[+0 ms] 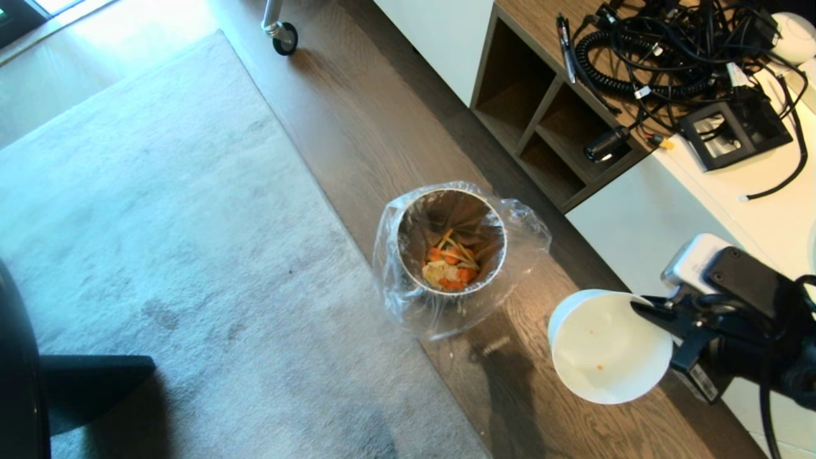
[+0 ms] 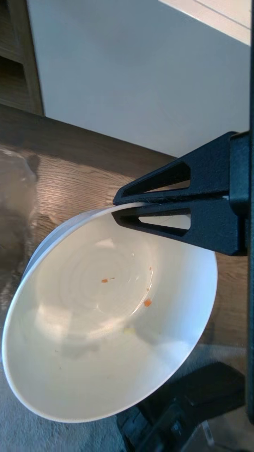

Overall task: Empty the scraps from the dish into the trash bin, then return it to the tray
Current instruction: Put the bowl back to the table

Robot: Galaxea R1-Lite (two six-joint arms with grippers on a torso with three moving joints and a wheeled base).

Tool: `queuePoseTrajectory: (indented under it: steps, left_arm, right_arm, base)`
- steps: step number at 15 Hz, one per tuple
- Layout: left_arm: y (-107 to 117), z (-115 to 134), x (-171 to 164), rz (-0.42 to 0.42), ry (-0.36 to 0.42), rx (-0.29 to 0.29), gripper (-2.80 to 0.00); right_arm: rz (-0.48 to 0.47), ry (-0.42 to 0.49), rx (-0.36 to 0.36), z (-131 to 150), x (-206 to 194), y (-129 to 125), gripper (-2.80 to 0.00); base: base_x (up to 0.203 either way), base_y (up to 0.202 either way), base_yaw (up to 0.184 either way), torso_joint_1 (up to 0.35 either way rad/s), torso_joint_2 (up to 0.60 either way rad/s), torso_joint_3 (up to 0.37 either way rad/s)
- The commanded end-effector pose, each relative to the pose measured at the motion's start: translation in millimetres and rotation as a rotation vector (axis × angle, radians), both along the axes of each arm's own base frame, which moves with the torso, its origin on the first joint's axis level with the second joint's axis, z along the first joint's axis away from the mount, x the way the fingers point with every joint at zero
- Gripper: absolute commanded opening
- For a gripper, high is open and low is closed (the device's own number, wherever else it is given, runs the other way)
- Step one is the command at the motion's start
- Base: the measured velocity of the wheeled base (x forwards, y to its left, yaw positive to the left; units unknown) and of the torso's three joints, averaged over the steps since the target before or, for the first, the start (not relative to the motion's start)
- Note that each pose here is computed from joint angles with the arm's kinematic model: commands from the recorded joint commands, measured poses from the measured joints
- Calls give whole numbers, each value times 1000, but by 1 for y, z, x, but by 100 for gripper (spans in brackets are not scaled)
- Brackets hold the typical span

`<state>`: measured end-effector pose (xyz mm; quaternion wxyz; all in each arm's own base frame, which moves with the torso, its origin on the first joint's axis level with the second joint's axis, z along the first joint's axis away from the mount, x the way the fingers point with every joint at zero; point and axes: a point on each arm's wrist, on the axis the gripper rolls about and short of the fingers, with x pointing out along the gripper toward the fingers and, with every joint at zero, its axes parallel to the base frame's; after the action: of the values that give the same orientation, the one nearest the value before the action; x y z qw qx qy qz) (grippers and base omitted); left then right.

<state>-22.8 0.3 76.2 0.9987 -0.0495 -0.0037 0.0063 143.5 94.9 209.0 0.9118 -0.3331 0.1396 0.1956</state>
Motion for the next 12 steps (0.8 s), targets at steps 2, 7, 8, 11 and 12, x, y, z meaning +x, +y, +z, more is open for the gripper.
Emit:
queuePoseTrajectory:
  steps: [2, 7, 8, 11, 12]
  left_arm:
    - [0, 0, 0, 1, -1, -1, -280]
    - [0, 0, 0, 1, -1, -1, -280]
    - [0, 0, 0, 1, -1, -1, -280]
    - [0, 0, 0, 1, -1, -1, -280]
    - [0, 0, 0, 1, -1, -1, -280]
  right_arm:
    - [-73, 69, 53, 0, -17, -18, -280]
    - [-266, 237, 185, -7, -56, -53, -280]
    - [-328, 280, 241, -11, -63, -58, -280]
    - [-476, 363, 397, -30, -81, -69, -280]
    - [-495, 363, 427, -36, -87, -73, -280]
  base:
    - [0, 0, 0, 0, 0, 0]
    - [0, 0, 0, 0, 0, 0]
    - [0, 0, 0, 0, 0, 0]
    - [0, 0, 0, 0, 0, 0]
    - [0, 0, 0, 0, 0, 0]
